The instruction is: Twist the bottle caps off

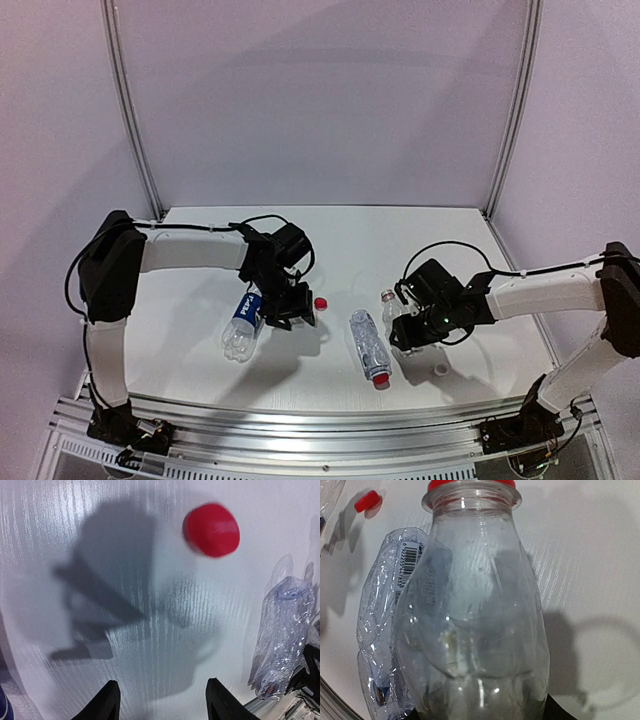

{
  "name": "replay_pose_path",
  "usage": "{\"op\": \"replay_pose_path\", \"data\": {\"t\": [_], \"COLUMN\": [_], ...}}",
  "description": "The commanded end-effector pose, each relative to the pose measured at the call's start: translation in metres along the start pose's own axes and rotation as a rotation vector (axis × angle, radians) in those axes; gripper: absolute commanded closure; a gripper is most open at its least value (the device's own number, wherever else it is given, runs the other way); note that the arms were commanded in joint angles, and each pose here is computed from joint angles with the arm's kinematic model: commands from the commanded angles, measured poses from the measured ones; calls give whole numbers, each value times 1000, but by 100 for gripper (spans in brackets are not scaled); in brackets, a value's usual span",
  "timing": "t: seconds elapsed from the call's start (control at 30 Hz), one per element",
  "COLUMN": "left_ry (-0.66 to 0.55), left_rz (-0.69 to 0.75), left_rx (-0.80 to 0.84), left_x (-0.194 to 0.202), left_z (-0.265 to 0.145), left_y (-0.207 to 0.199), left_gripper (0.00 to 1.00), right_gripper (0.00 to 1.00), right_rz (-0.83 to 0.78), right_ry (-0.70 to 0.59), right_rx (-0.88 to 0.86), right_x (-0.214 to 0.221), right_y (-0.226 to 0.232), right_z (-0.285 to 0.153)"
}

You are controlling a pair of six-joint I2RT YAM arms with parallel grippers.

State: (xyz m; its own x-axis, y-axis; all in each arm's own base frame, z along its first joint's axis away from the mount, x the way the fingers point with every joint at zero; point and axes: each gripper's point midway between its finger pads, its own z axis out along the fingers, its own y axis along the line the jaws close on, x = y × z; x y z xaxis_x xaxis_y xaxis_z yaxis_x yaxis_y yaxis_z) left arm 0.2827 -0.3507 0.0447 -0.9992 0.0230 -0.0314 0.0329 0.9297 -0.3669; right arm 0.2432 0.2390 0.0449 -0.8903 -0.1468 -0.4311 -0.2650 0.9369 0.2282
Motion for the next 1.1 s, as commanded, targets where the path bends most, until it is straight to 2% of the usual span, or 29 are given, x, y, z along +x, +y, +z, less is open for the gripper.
{"op": "replay_pose_path", "data": {"t": [0.0, 0.13, 0.47, 0.73, 0.93, 1.07], "left_ry": [-23, -62, -96, -132, -154, -184], "left_rz": [25, 54, 132, 214, 228, 218], "left_rx": [-34, -25, -19, -64, -76, -81], "left_x": [3, 1, 12, 23, 39, 47], "left_z": [-4, -21, -38, -52, -56, -62], "left_y": [5, -1, -15, -20, -15, -7], "left_gripper": [39, 35, 34, 29, 29, 28], "right_gripper": [54, 42, 19, 14, 10, 10], "right_rz": [27, 30, 28, 15, 5, 17], "right_ry": [25, 29, 30, -26, -68, -74], "right_rx": [30, 47, 58, 9, -115, -203], "right_x": [6, 8, 9, -11, -31, -33], "right_y": [-12, -17, -19, -6, 22, 45], "right_z": [9, 11, 9, -25, -65, -76]}}
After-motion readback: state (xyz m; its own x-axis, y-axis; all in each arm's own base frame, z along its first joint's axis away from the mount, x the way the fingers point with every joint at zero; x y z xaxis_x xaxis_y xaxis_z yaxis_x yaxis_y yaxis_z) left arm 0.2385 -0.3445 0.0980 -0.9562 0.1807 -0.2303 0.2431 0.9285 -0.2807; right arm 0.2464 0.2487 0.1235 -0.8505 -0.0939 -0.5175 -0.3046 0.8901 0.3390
